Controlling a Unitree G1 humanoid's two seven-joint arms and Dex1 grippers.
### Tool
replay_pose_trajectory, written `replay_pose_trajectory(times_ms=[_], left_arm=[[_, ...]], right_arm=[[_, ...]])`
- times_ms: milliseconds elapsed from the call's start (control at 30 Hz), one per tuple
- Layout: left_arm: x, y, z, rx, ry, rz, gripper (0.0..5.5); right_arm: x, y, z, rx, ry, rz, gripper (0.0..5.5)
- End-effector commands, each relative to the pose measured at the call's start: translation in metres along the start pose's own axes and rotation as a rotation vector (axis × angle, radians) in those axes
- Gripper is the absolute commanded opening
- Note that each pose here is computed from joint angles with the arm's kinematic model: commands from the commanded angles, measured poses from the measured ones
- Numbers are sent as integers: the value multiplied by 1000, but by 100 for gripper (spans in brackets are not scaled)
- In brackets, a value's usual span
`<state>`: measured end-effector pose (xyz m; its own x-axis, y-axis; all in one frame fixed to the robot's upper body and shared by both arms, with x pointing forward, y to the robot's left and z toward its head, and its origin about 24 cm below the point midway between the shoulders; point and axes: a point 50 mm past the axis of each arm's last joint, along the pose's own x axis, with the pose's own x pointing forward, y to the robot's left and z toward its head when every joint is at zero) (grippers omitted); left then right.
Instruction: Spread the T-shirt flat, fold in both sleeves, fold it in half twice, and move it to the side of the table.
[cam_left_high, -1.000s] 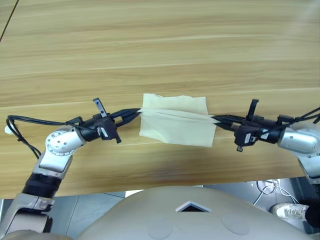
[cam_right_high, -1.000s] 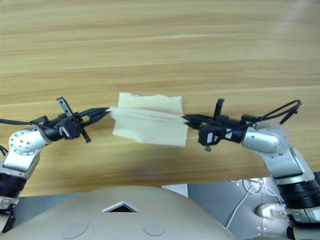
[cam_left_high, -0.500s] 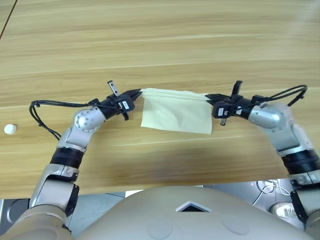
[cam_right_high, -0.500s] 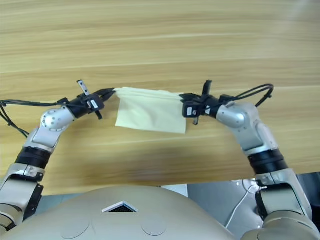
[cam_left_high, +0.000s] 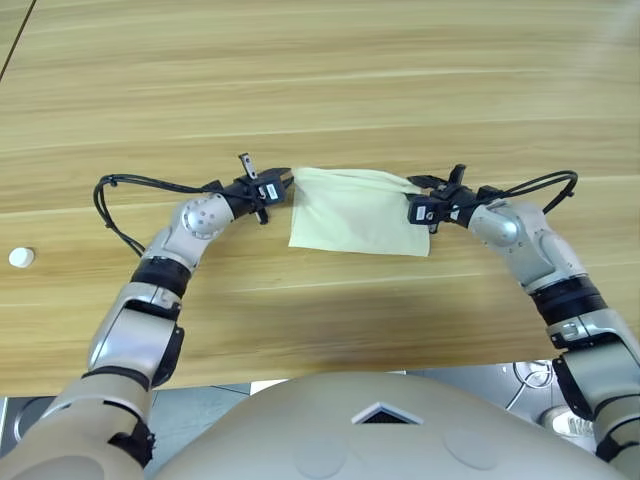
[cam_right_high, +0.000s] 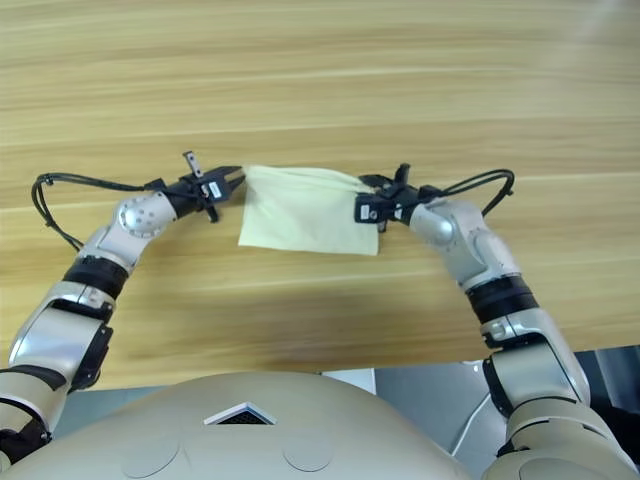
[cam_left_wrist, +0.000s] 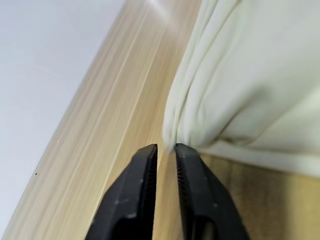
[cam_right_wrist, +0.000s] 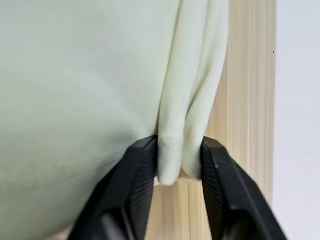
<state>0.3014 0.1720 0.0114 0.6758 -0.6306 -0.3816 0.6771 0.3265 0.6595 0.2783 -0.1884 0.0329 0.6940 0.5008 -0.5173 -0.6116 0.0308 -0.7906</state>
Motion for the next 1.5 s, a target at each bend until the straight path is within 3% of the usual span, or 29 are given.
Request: replay_pose_trajectory(times_ms=[33,267,400,600,800,1033,1267,1367,1500], left_arm=[[4,4,-6,-73,41,13,158],[6,51,3,-412,-65,294,273],[5,46,11,-431,-145,322,340],[-18,-14,26,-144,-190,5,435],[-33,-22,31,-64,-163,-37,540],[-23,-27,20,51,-19,-29,540],[-28,-62,-7,243,143,-201,540],[-37,-83,-10,282,145,-292,540],[-43,-88,-7,307,136,-322,540]], right_arm=[[-7,-6,-13,195,35,-60,224],[-11,-38,-27,775,-105,-240,350],[-9,-54,-21,1058,-292,-296,426],[14,-55,27,837,-382,-211,532],[45,-47,56,643,-341,-121,540],[72,-38,76,519,-300,-69,540],[83,-38,101,493,-364,-39,540],[90,-36,98,490,-323,-32,540],[99,-35,77,505,-200,-50,540]])
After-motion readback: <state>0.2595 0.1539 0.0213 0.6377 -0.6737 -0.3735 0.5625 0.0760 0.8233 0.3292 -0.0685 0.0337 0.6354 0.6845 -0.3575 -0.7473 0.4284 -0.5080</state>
